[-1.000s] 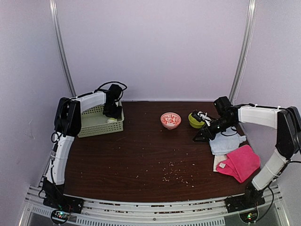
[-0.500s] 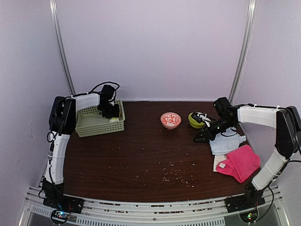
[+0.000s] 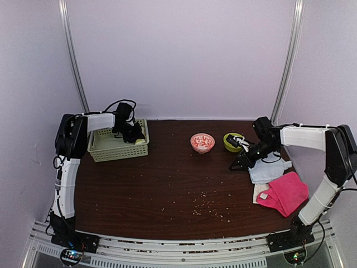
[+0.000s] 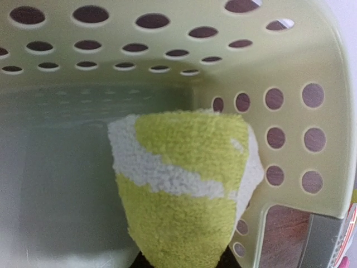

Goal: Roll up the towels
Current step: Place the towel in the bin.

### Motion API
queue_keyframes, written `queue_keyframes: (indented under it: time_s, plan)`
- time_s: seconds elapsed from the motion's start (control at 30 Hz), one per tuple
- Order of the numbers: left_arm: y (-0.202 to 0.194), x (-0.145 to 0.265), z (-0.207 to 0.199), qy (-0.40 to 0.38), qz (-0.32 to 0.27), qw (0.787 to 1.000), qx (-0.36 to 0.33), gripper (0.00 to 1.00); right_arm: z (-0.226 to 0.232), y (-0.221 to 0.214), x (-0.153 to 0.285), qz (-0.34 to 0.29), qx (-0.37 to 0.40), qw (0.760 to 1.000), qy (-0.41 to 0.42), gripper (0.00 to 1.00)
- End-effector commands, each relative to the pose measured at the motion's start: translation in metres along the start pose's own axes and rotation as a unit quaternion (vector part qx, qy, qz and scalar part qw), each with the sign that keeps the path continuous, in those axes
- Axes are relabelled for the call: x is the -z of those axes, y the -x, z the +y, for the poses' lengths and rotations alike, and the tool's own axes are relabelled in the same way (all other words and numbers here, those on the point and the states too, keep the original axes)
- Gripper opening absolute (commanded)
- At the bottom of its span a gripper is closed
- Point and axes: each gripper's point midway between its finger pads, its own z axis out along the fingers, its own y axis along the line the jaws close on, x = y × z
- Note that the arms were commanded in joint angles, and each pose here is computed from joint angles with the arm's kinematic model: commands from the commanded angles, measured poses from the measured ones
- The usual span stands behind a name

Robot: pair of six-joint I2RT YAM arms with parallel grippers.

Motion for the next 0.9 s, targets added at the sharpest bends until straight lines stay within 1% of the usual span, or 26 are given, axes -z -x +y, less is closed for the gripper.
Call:
queue_keyframes:
  time_s: [0.0,0.07,0.13,0.23,0.47,0.67,0.87]
  plan:
    - [-0.031,-0.005,0.011,0.020,0.049,0.998,0.018,0.25,0.001,0.005,0.002,-0.005,0.003,1.000,0.008,0.48]
    - [-0.029,0.000,0.011,0.026,0.042,0.999,0.014,0.31,0.001,0.005,0.002,-0.005,0.003,1.000,0.008,0.48]
    - [-0.026,0.006,0.008,0.025,0.036,0.999,0.005,0.34,0.001,0.005,0.002,-0.005,0.003,1.000,0.008,0.48]
    - [-0.023,0.015,0.003,0.021,0.030,0.999,-0.002,0.41,0.001,0.006,0.002,-0.005,0.004,1.000,0.009,0.48]
    - [-0.020,0.025,-0.001,0.019,0.022,1.000,-0.005,0.47,0.001,0.004,0.001,-0.003,0.003,1.000,0.011,0.48]
    - [-0.013,0.041,-0.008,0.015,0.004,1.000,-0.013,0.50,0.001,0.003,0.001,0.000,0.002,1.000,0.012,0.48]
    - [-0.012,0.049,-0.011,0.011,-0.002,1.000,-0.019,0.53,0.002,0.005,0.002,-0.002,0.005,1.000,0.011,0.48]
